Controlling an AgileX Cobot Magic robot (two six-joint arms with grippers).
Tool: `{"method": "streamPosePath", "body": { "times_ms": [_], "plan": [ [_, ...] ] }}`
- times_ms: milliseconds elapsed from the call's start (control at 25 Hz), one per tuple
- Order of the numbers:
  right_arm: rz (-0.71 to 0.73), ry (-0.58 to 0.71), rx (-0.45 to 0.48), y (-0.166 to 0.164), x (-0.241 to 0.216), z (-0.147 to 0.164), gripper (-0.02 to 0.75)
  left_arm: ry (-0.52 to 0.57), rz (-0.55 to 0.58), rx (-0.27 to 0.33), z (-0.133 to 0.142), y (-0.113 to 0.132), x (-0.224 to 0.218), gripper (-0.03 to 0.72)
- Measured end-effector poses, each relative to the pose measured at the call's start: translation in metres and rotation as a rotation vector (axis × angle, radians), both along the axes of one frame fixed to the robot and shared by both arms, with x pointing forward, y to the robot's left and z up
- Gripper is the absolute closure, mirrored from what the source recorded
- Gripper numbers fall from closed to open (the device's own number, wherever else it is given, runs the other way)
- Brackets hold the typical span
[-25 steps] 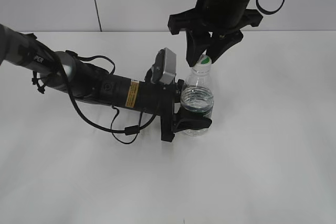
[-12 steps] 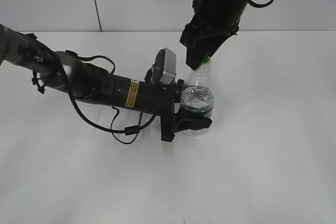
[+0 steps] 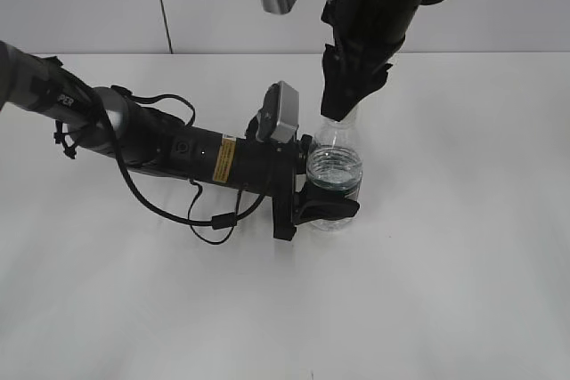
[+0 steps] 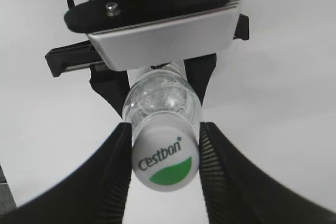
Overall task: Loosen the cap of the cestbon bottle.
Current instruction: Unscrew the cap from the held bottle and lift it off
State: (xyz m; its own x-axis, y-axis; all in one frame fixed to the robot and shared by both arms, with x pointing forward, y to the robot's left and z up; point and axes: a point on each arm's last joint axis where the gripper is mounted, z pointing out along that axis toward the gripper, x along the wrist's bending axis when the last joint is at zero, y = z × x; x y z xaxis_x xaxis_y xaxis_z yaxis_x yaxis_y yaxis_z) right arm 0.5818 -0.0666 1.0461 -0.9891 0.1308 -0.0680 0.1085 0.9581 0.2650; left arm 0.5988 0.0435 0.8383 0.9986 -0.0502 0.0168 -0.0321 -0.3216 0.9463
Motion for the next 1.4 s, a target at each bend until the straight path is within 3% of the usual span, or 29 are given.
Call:
{"method": "streamPosePath", "body": {
  "times_ms": [360, 640, 840, 960, 1240, 1400],
  "plan": [
    [0.07, -0.018, -0.007, 0.0, 0.0, 0.0, 0.425, 0.0, 0.001, 0.0, 0.0, 0.0, 0.0, 0.286],
    [0.074, -0.022, -0.018, 0.0, 0.0, -0.001, 0.23, 0.0, 0.001, 0.0, 0.0, 0.0, 0.0, 0.286],
    [0.041, -0.005, 0.016, 0.002, -0.001, 0.003, 0.202, 0.0, 0.001, 0.0, 0.0, 0.0, 0.0, 0.286],
    [-0.095, 0.022, 0.078, 0.003, -0.005, 0.016, 0.202, 0.0, 0.001, 0.0, 0.0, 0.0, 0.0, 0.286],
    [-0.74, 0.191, 0.179, 0.002, -0.006, 0.031, 0.201, 0.0, 0.001, 0.0, 0.0, 0.0, 0.0, 0.286],
    [-0.895, 0.235, 0.193, 0.002, -0.006, 0.031, 0.201, 0.0, 0.001, 0.0, 0.0, 0.0, 0.0, 0.286]
  ]
}}
